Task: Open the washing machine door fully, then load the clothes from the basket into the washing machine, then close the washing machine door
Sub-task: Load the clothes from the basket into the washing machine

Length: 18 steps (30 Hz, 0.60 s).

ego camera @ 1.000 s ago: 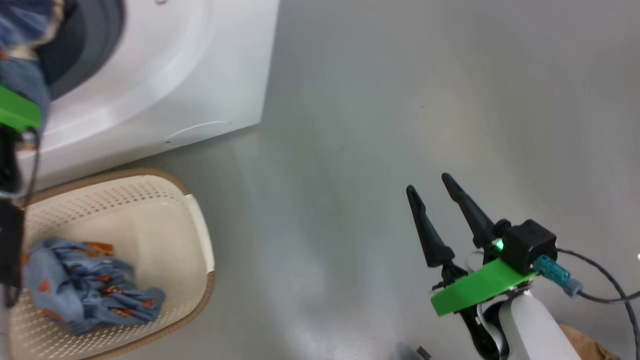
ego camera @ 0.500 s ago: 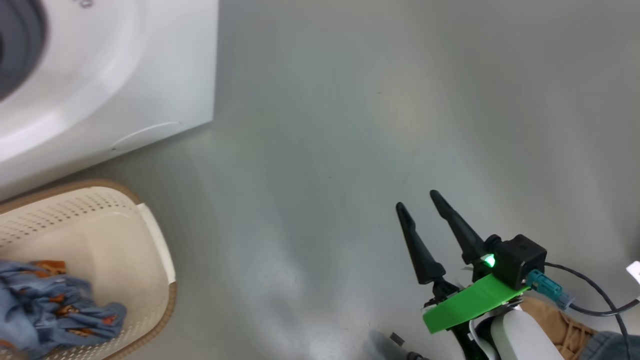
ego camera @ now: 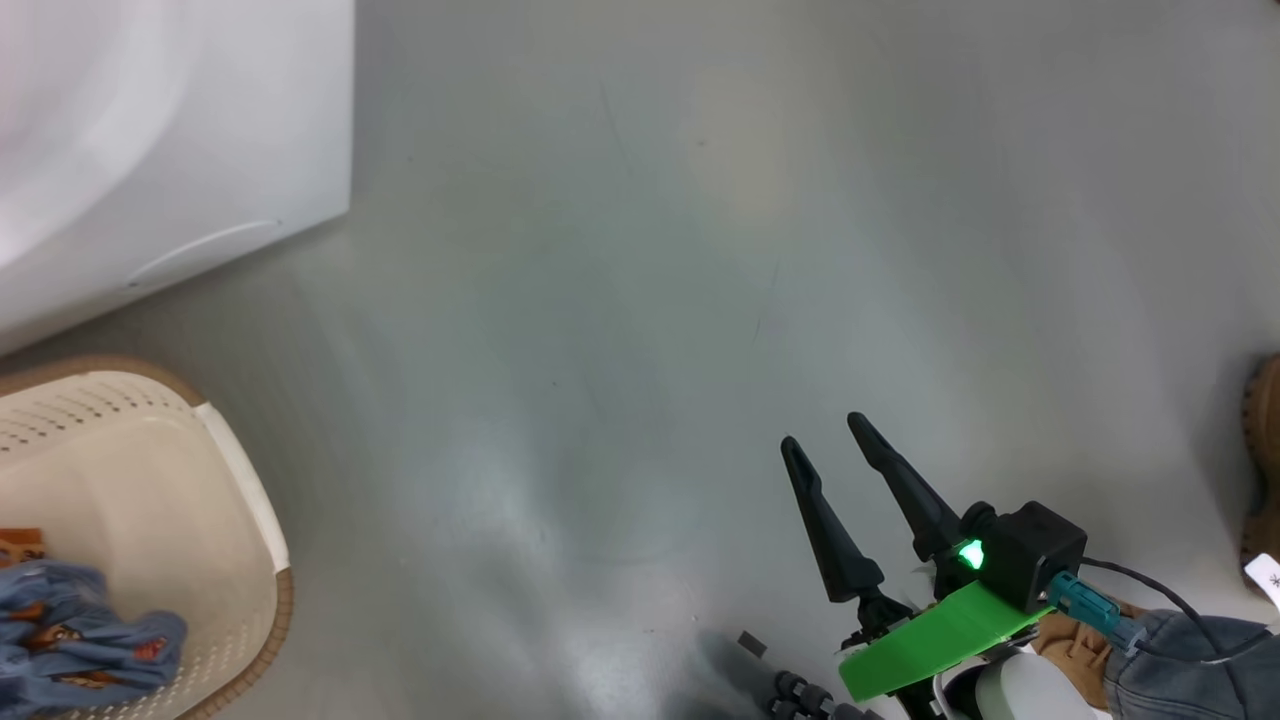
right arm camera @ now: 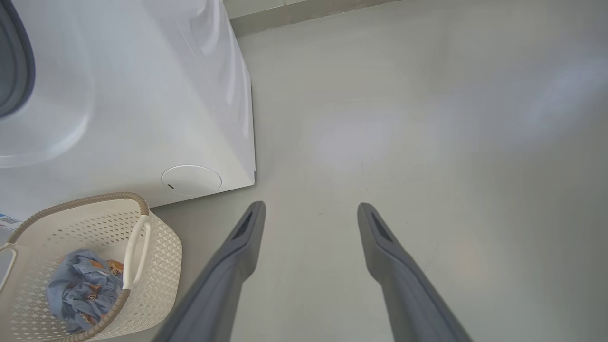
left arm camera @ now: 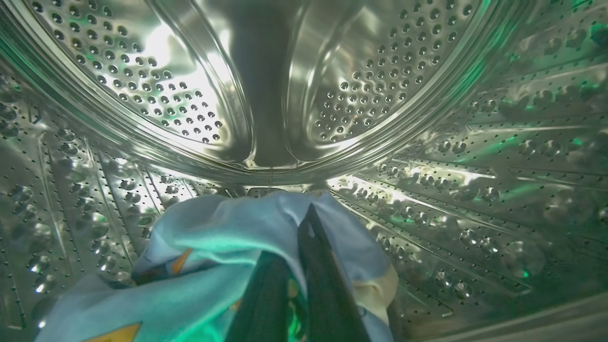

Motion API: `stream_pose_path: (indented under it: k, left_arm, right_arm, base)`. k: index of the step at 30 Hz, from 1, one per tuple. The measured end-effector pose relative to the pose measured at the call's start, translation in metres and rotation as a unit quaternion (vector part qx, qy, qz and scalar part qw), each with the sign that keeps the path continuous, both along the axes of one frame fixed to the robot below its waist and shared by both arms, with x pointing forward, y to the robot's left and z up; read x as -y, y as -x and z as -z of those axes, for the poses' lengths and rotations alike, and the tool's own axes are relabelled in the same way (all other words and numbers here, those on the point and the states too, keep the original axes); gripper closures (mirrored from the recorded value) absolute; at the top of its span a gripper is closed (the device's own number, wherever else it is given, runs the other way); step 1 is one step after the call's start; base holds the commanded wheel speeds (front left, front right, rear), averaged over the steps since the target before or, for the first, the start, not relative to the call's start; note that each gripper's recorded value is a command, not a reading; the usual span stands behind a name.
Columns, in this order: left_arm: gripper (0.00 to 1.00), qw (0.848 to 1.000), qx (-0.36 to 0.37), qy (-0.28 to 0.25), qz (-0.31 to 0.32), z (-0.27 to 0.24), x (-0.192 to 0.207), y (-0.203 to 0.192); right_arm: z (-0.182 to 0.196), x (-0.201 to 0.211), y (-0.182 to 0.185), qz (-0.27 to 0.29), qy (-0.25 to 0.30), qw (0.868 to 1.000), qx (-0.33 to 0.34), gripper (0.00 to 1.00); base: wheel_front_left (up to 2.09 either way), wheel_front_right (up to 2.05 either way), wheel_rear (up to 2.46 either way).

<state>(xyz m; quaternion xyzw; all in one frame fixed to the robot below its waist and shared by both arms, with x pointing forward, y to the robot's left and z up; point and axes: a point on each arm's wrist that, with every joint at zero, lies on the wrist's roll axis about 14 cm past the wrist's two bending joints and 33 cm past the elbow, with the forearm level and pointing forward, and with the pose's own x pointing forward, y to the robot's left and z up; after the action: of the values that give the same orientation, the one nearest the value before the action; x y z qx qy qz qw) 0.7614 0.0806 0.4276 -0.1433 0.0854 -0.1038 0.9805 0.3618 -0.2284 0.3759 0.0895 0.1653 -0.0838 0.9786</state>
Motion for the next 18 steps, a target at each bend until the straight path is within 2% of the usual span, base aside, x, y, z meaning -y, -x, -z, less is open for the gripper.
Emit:
stream_pose_path:
  k: [18]
  left_arm:
    - [1.00, 0.993, 0.081, 0.008, -0.083, -0.029, -0.036, -0.026]
  right_arm:
    - [0.009, -0.006, -0.002, -0.004, -0.010, 1.000, -0.011, 0.00]
  base:
    - [0.00, 0.00, 0.00]
